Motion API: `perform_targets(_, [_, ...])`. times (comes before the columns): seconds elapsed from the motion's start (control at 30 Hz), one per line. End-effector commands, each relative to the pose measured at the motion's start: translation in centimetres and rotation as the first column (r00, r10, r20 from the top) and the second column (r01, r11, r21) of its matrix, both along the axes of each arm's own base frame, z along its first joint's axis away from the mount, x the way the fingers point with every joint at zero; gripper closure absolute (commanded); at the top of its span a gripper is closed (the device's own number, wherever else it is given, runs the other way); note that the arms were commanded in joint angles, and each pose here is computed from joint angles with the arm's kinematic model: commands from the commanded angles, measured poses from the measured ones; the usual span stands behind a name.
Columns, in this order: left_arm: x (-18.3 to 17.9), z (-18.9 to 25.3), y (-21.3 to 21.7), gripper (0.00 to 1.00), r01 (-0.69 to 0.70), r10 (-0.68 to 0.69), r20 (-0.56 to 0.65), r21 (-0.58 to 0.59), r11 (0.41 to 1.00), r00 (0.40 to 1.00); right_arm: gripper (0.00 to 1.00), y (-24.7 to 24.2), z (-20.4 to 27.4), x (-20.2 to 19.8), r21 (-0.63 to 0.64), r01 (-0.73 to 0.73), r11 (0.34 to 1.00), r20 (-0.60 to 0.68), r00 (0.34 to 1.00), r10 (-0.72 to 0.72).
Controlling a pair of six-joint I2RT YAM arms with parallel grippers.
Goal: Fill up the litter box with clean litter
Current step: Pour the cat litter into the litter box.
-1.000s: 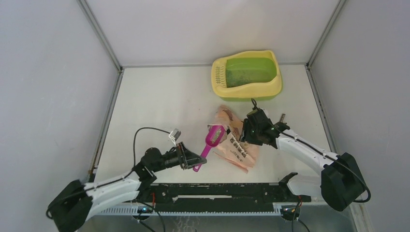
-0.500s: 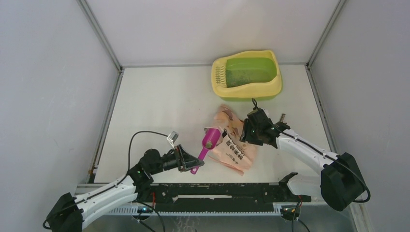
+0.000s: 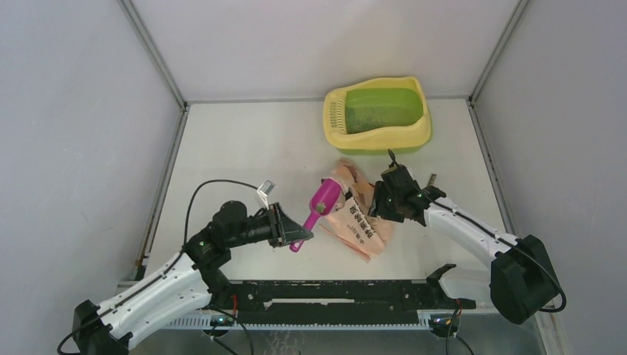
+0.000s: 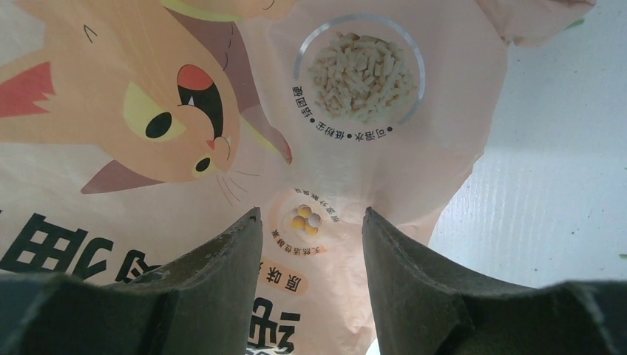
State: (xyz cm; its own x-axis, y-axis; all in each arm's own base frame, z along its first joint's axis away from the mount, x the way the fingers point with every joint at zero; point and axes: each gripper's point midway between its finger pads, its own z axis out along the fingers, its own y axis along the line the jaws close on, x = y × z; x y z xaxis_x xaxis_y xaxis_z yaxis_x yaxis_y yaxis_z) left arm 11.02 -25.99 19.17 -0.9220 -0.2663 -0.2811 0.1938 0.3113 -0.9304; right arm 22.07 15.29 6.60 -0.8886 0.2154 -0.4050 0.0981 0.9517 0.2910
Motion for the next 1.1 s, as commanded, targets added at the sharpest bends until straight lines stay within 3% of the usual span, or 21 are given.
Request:
perform_targets(0.0, [0.8,7.0,-0.3,0.95,0.038,-0.031,0.174,-0.032,0.999,0.984,0.40,0.6,1.6,1.3,0.030,-0.021,0.999,0.057,0.998,0.020])
perform_targets(0.27, [1.1,11.4,0.0,0.95,0.038,-0.033,0.221,-0.017,0.999,0.975,0.40,0.3,1.7,1.7,0.065,-0.016,0.998,0.064,0.998,0.011])
perform_targets(0.47, [4.9,12.0,-1.4,0.95,0.042,-0.056,0.254,0.061,0.997,0.966,0.40,0.0,2.7,2.0,0.107,-0.008,0.994,0.079,0.997,-0.001])
perform_targets(0.57, [8.6,13.6,-2.4,0.96,0.036,-0.068,0.307,0.108,0.994,0.949,0.39,-0.5,3.5,1.8,0.131,-0.006,0.991,0.086,0.996,-0.005])
perform_targets(0.8, [20.9,13.3,-5.3,0.96,-0.039,-0.068,0.358,0.285,0.958,0.931,0.39,-1.5,5.8,1.5,0.202,-0.013,0.979,0.123,0.992,-0.013])
perform_targets(0.97, [30.5,10.7,-7.6,0.96,-0.115,-0.089,0.404,0.454,0.884,0.910,0.39,-1.9,6.7,1.4,0.239,-0.020,0.971,0.136,0.991,-0.013])
perform_targets(1.07, [34.2,8.9,-8.6,0.96,-0.134,-0.101,0.402,0.514,0.847,0.910,0.39,-1.9,6.7,1.4,0.248,-0.028,0.968,0.134,0.991,-0.006])
